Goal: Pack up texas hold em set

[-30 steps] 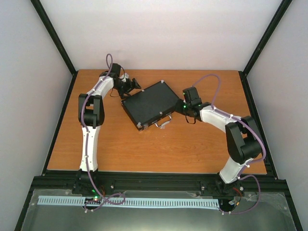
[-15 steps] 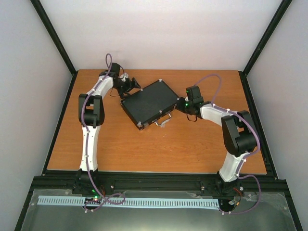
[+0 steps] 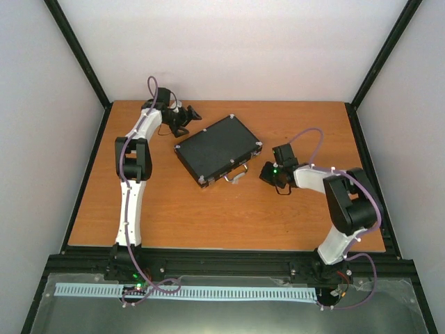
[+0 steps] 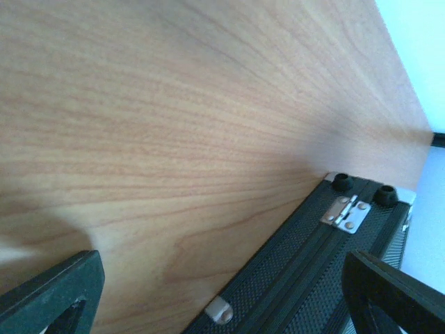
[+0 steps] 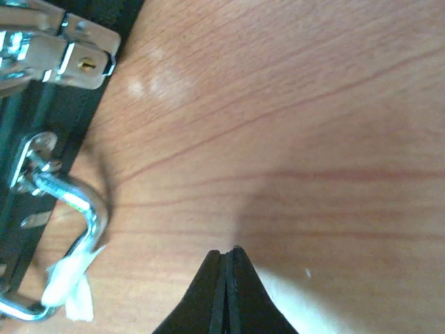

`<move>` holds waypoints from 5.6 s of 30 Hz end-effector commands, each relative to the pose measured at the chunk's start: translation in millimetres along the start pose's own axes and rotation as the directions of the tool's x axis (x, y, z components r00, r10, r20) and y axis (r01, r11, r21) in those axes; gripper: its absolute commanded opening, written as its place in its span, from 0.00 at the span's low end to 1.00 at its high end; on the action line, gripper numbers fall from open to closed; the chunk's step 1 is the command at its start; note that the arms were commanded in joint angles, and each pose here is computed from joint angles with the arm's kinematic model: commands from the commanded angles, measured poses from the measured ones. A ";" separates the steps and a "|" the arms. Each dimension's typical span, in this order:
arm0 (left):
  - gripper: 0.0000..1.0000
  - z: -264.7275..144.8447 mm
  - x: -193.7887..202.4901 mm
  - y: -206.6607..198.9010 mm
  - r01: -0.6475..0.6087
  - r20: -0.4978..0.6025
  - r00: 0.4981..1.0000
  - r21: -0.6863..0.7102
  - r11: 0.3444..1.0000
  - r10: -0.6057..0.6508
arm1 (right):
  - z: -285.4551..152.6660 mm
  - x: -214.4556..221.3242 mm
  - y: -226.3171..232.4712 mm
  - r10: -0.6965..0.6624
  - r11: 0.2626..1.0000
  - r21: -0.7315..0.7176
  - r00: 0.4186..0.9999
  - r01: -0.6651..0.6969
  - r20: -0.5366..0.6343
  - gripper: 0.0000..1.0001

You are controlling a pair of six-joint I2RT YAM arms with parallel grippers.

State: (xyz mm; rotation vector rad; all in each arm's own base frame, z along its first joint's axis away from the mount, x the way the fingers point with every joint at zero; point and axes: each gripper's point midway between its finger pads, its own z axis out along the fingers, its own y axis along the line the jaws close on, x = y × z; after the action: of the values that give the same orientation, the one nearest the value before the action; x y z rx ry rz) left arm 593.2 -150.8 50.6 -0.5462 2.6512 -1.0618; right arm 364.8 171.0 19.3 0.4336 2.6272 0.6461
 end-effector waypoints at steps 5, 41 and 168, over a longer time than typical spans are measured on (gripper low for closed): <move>0.97 36.9 -13.1 16.9 0.123 -0.004 0.992 0.044 0.991 -0.123 | -49.4 -32.5 31.7 -0.056 0.998 -0.031 0.991 0.060 0.121 0.03; 0.97 46.9 13.1 36.9 0.122 -0.093 0.988 0.009 0.993 -0.120 | 37.4 -53.4 31.4 -0.003 1.000 0.013 0.999 0.003 0.040 0.03; 1.00 -225.4 22.7 12.6 -0.212 0.160 0.931 -0.495 0.843 0.328 | -136.0 -117.5 13.3 -0.313 0.934 0.234 0.932 0.268 0.182 1.00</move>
State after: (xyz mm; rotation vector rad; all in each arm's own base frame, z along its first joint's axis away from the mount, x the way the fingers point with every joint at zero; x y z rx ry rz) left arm 514.8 -24.6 211.6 -0.3812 2.5785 -0.4131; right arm 428.5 99.8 163.3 0.2197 2.4870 0.3097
